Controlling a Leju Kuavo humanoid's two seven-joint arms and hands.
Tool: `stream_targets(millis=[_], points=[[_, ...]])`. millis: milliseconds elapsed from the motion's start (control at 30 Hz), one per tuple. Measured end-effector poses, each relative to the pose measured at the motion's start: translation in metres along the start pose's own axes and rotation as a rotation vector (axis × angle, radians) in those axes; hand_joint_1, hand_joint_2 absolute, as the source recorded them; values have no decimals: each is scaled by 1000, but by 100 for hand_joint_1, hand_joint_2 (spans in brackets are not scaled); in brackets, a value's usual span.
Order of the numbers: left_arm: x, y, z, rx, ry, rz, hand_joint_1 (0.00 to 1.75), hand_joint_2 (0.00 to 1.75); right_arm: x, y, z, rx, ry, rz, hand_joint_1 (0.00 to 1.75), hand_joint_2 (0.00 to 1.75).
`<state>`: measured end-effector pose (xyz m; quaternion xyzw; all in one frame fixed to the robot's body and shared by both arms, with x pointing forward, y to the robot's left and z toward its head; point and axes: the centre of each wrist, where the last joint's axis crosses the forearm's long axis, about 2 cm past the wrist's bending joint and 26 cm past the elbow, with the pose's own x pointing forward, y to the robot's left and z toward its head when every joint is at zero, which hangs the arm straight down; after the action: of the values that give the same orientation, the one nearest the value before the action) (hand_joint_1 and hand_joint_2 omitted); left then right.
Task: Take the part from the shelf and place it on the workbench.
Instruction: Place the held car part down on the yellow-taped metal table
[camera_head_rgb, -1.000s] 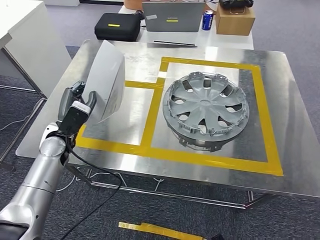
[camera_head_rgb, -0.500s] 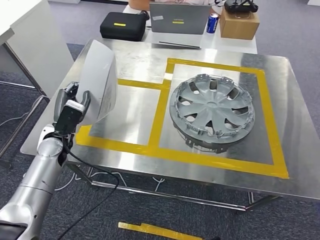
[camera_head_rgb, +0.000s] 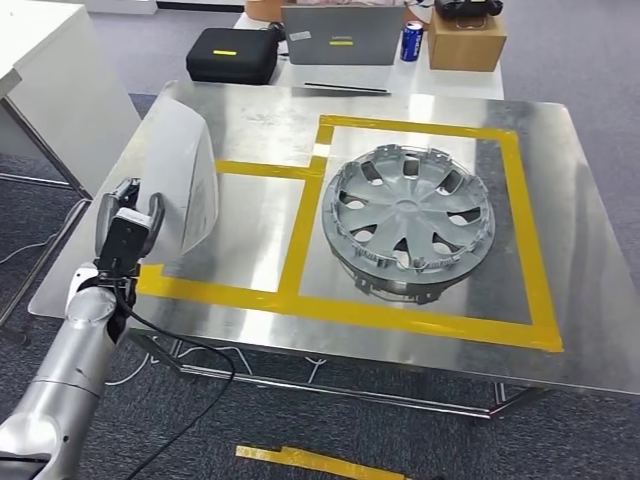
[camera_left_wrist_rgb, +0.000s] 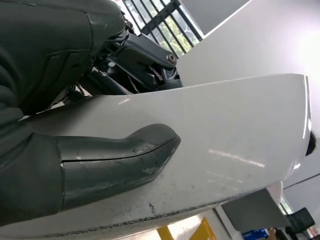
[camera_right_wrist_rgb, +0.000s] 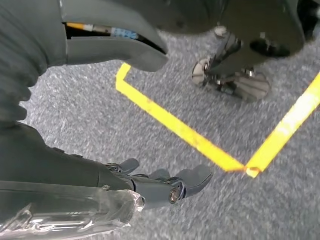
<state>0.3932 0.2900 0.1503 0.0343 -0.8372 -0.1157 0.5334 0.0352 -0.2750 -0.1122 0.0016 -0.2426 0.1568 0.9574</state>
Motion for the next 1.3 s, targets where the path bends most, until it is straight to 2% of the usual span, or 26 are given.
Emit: stream_targets(millis=[167,267,433,633,800,1133,1300], points=[[-12,11,14,32,43,-6,175,175,-1,0,1,-4,0,-2,0,0],[-14,17,15,56,55,-2,173,175,-2,0,1,-4,-1,-4,0,0],[-17,22,16,79,80,5,153,175,-3,0,1,-9,-1,-6,0,0],[-25,23,22,59,137,12,170,175,-6,-1,2,-10,5,-10,0,0],[-35,29,31,56,184,-9,155,175,-6,-2,2,-18,2,-13,0,0],[-44,49,43,71,221,-113,148,175,-10,-3,4,-21,7,-12,0,0],[-42,60,38,79,210,-170,148,175,-12,-3,5,-20,7,-12,0,0]])
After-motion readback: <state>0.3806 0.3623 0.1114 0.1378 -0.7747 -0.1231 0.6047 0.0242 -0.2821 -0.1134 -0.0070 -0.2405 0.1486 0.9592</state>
